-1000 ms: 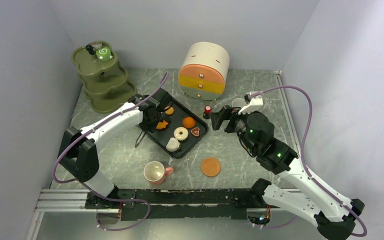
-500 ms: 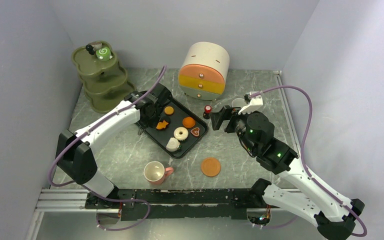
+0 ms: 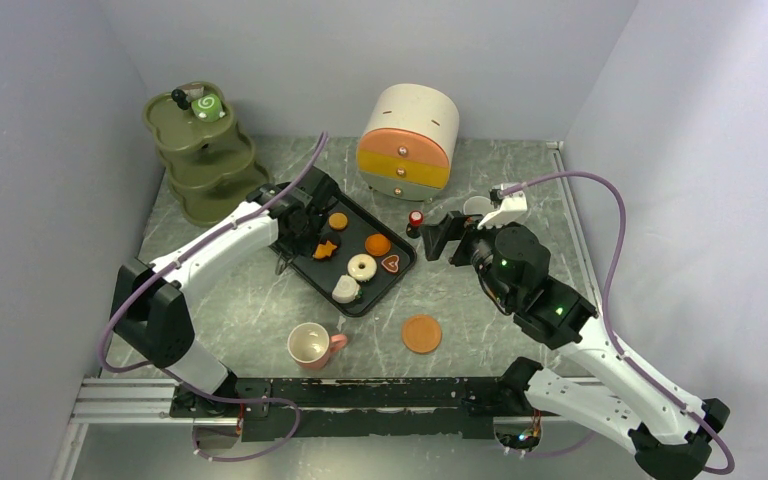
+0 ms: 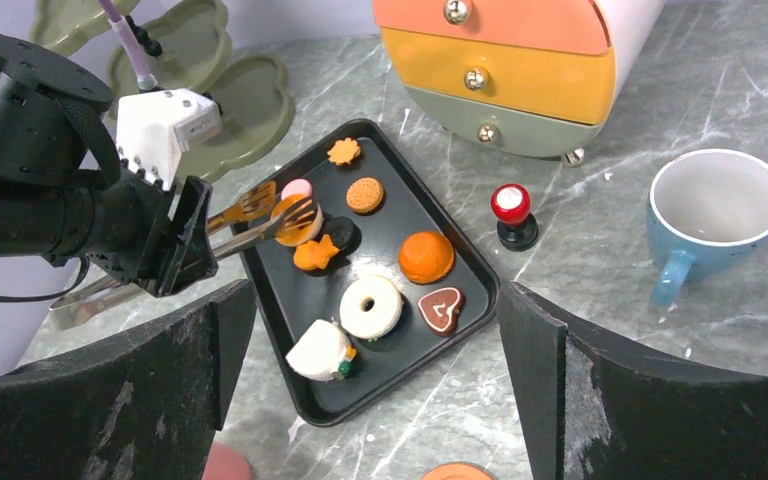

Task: Serve the afternoon tea
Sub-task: Pick up the desert from the tray.

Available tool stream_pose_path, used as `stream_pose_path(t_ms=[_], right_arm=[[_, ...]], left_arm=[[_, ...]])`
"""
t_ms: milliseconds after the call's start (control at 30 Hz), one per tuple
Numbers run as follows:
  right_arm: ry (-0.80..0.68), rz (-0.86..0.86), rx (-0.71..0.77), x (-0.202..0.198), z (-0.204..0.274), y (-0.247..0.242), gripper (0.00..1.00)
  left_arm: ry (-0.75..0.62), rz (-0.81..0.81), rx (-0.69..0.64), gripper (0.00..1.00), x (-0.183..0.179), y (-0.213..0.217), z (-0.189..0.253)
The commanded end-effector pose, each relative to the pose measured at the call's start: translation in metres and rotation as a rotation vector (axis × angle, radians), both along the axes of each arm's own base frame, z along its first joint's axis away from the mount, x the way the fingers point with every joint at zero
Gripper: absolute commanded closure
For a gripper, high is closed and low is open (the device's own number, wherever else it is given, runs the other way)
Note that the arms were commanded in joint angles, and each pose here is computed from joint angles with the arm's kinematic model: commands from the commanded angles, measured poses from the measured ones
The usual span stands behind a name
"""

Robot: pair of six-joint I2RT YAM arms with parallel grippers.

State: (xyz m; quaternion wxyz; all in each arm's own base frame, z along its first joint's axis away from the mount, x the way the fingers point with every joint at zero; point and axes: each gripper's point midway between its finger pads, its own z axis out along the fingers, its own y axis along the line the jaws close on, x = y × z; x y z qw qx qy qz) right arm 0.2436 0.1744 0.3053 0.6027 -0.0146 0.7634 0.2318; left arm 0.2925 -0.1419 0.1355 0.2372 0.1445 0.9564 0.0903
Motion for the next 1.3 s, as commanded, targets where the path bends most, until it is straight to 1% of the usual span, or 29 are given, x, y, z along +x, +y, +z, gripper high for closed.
stream_pose_path(t_ms=[0, 133, 400, 700, 1067, 1267], right_arm=[[-0.016, -0.017, 0.001, 0.002, 0.001, -0.004, 0.05], [-0.018, -0.019, 0.002, 0.003, 0.0, -0.003, 0.05], [-0.018, -0.02, -0.001, 0.003, 0.0, -0.004, 0.05], [-0.017, -0.021, 0.0, 0.003, 0.0, -0.004, 0.05], [-0.016, -0.017, -0.003, 0.003, -0.001, -0.003, 0.05], [-0.015, -0.017, 0.001, 0.003, -0.001, -0.003, 0.05]], left_arm=[[-0.023, -0.012, -0.051, 0.44, 0.004, -0.006, 0.005], [-0.037, -0.01, -0.057, 0.43, 0.005, -0.006, 0.009], [-0.009, -0.003, -0.041, 0.42, 0.005, -0.002, -0.005], [-0.019, 0.004, -0.039, 0.4, 0.009, 0.001, -0.003], [-0.019, -0.002, -0.056, 0.42, 0.012, 0.001, -0.013], [-0.002, 0.002, -0.043, 0.43, 0.01, 0.004, -0.018]])
